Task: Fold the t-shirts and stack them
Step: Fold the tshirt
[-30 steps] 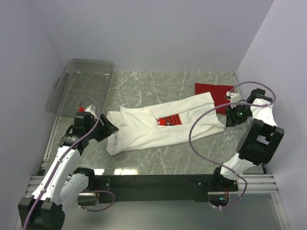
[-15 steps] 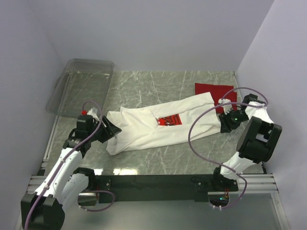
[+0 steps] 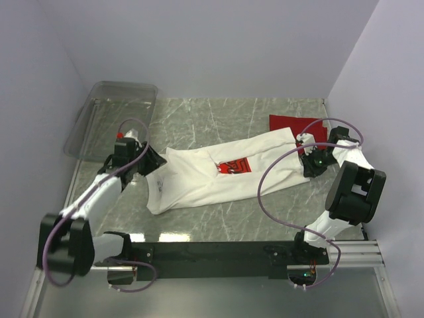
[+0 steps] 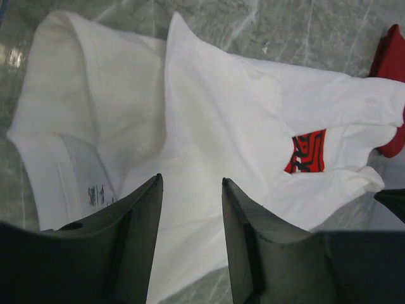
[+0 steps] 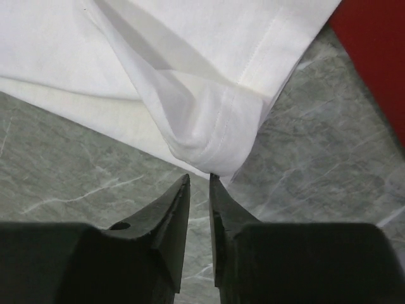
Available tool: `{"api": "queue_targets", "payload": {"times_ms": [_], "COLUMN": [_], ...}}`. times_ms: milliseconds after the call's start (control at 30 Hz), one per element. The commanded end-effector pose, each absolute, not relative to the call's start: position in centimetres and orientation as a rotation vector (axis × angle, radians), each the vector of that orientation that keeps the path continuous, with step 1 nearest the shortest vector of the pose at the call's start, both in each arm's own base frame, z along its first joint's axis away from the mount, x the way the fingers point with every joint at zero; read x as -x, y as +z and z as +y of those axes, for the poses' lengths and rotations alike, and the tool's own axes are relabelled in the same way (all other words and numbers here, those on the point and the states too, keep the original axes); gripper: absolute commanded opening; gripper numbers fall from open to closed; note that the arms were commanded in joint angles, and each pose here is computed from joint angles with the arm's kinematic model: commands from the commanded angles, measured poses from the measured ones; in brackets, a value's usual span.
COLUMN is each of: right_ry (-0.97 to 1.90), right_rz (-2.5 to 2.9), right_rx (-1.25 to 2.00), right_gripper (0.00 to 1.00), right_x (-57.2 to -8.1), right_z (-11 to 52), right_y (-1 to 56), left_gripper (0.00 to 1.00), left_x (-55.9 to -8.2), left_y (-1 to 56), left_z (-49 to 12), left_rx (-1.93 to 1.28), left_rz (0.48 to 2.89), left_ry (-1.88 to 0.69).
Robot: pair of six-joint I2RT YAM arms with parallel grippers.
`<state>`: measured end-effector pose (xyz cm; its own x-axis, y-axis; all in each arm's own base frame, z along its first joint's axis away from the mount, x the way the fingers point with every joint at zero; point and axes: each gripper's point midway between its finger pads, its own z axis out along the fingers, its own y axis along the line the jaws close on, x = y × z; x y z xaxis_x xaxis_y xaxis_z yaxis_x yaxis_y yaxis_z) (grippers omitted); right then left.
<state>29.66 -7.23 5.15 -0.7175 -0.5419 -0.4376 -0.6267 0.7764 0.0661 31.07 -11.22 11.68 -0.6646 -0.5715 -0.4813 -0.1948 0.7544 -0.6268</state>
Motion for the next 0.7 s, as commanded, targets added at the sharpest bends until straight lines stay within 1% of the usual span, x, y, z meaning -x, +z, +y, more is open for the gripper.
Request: {"api": "queue_targets", "payload": {"times_ms": [0,33,100,200,233,333,467,600,633,667], "right_ry": [0.266,0.271,0.280,0.294,0.299,0.311,0.340,0.377,0.375,0.378], "right_rz": [2.497,2.490,2.484,2.465,2.452,2.431,2.418,2.426,2.426,2.426], "right_rx": [0.881,0.890,0.895,0.908,0.913,0.926,0.944,0.936,0.933,0.929], "right_gripper": [0.23,0.17,0.14,0.04,0.00,0.00,0.00,0.00,0.00,0.00], "right_x": [-31.1,-31.1,-31.1,-31.1,-31.2,-31.4,-31.5,-31.5,-31.8,-31.9], "right_z": [-7.2,-7.1,-6.9,-6.6,-6.5,-6.3,-6.0,-5.7,-5.8,-5.8], "right_y": [7.3,7.3,7.4,7.7,7.9,8.7,9.7,10.3,10.4,10.5], "left_gripper": [0.47,0.47,0.47,0.47,0.48,0.47,0.42,0.36,0.31,0.29], "left_x": [-34.7,-35.4,-36.0,-36.9,-37.5,-38.2,-38.9,-39.2,-39.4,-39.5], "left_y": [12.7,11.9,11.3,10.3,9.9,8.9,7.6,6.7,6.5,6.6], "left_z": [-12.0,-12.4,-13.0,-13.6,-13.4,-13.2,-12.8,-13.0,-13.0,-13.0], "left_rx": [0.461,0.454,0.429,0.405,0.413,0.420,0.423,0.406,0.404,0.398], "left_rz": [2.217,2.241,2.264,2.303,2.313,2.339,2.371,2.407,2.413,2.414], "left_ry": [-0.726,-0.739,-0.744,-0.690,-0.649,-0.584,-0.506,-0.483,-0.477,-0.477]}}
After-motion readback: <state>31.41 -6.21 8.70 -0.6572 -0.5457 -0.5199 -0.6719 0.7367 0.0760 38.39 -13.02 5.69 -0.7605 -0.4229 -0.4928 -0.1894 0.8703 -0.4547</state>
